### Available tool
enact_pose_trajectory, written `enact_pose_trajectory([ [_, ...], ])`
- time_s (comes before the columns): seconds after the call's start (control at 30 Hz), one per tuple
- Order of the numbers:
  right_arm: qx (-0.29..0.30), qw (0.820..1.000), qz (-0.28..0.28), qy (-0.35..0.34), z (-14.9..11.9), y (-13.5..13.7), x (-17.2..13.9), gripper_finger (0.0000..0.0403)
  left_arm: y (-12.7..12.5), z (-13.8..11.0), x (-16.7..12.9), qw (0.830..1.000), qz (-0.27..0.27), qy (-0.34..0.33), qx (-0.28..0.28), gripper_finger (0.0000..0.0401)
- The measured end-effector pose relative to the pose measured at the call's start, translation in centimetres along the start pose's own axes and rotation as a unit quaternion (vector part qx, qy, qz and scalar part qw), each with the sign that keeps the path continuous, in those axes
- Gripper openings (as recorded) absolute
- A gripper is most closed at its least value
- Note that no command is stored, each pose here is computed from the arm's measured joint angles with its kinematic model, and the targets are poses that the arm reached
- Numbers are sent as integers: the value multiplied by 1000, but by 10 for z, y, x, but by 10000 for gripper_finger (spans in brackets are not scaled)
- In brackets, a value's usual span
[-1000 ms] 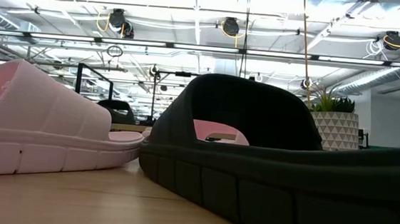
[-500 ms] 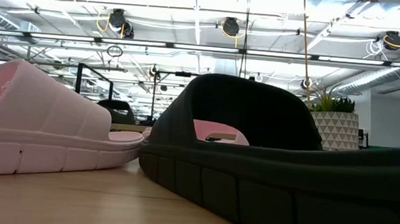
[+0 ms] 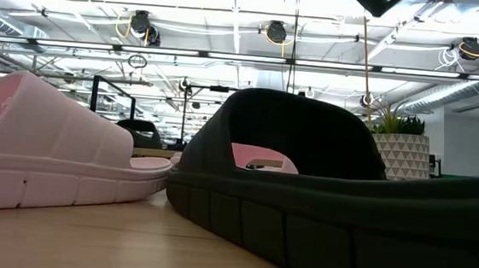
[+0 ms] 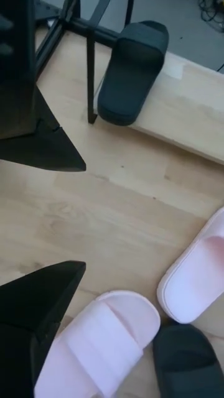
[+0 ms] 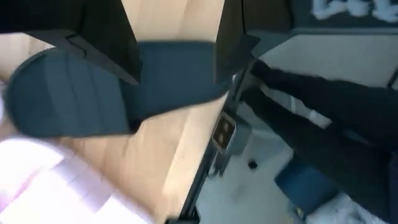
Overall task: Pick and place slides into the shelf
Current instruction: Put the black slipper on the shelf
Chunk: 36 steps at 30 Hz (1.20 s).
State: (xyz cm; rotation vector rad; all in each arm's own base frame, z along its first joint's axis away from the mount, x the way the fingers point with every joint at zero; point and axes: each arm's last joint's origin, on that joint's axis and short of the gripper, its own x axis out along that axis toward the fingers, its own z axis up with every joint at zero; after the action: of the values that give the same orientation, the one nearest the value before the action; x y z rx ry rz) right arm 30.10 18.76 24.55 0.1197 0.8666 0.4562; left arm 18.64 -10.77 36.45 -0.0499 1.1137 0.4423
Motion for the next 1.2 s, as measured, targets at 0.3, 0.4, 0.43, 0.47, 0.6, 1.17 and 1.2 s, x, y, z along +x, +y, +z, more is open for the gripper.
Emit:
enact_pose_trajectory([
  [0.3, -37, 997, -60, 36, -11, -15, 27, 189, -5, -5, -4, 1000, -8, -3, -29, 246],
  [0.4, -34, 996, -77, 32, -9, -21, 28, 189, -5, -5, -4, 1000, -9, -3, -27, 246],
  [0.43, -32, 996, -78, 29, -8, -23, 28, 189, -5, -5, -4, 1000, -9, -3, -25, 246],
  [0.47, -31, 996, -79, 26, -7, -24, 27, 189, -5, -5, -4, 1000, -8, -4, -22, 246],
  [0.6, -32, 995, -97, 15, -5, -25, 27, 189, -5, -5, -4, 1000, -5, -7, -12, 246],
  [1.17, 26, 996, -83, 32, -17, -19, 55, 189, -5, -5, -4, 1000, -5, -7, 16, 246],
  [1.2, 26, 996, -85, 28, -17, -19, 55, 189, -5, -5, -4, 1000, -5, -7, 16, 246],
])
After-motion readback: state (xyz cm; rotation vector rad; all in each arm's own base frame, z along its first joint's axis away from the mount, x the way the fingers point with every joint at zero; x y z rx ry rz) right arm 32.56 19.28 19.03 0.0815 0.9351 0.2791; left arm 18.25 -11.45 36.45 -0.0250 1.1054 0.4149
